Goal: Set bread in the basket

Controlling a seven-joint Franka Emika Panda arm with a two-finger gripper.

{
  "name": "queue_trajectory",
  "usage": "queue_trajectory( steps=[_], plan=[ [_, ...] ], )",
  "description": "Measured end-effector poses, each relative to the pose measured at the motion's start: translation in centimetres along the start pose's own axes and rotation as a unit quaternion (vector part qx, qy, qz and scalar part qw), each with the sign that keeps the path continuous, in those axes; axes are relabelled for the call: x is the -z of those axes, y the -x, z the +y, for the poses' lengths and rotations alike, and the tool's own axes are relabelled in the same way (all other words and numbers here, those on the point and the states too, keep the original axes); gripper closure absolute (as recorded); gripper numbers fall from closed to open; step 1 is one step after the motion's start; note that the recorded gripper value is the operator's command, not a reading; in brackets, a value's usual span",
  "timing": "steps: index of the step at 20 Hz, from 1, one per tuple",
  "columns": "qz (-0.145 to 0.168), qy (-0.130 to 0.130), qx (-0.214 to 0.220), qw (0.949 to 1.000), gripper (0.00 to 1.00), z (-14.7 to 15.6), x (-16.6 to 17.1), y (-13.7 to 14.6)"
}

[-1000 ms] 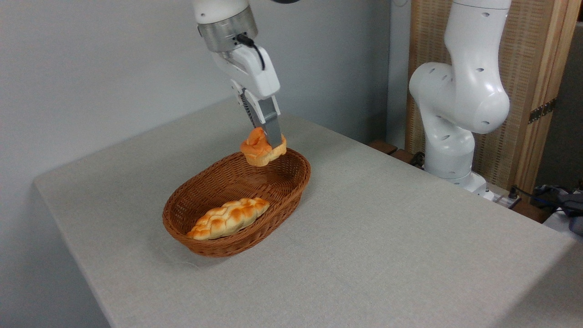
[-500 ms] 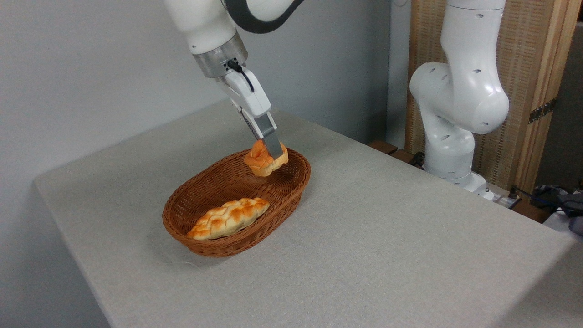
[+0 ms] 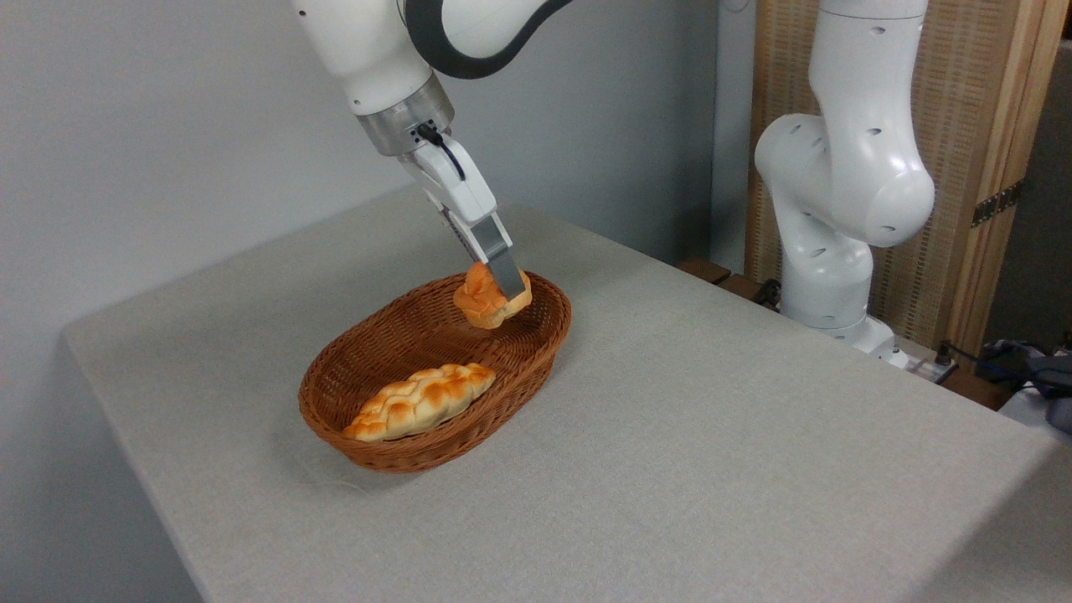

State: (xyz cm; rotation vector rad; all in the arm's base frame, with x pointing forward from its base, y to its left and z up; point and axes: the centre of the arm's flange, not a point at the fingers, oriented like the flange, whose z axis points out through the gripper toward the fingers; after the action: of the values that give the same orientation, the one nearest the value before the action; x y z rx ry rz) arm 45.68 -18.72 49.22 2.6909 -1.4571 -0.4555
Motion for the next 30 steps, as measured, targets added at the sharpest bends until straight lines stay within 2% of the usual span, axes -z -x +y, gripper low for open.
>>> queue_trajectory(
  steps=[13,15,17,20,25,27,30],
  plan=[
    [0.002,-0.001,0.002,1.0000,0.00,0.0,0.2,0.0],
    [0.009,-0.011,0.016,0.9998,0.00,-0.1,1.0,0.1],
    [0.021,-0.031,0.028,0.9989,0.00,-0.4,2.8,0.4],
    [0.051,-0.059,0.051,0.9957,0.00,-2.1,6.7,2.0],
    [0.110,-0.085,0.126,0.9822,0.00,-7.6,12.7,7.8],
    [0.119,-0.088,0.140,0.9791,0.00,-9.1,13.6,8.7],
    [0.118,-0.086,0.141,0.9790,0.00,-9.8,13.5,8.4]
  ],
)
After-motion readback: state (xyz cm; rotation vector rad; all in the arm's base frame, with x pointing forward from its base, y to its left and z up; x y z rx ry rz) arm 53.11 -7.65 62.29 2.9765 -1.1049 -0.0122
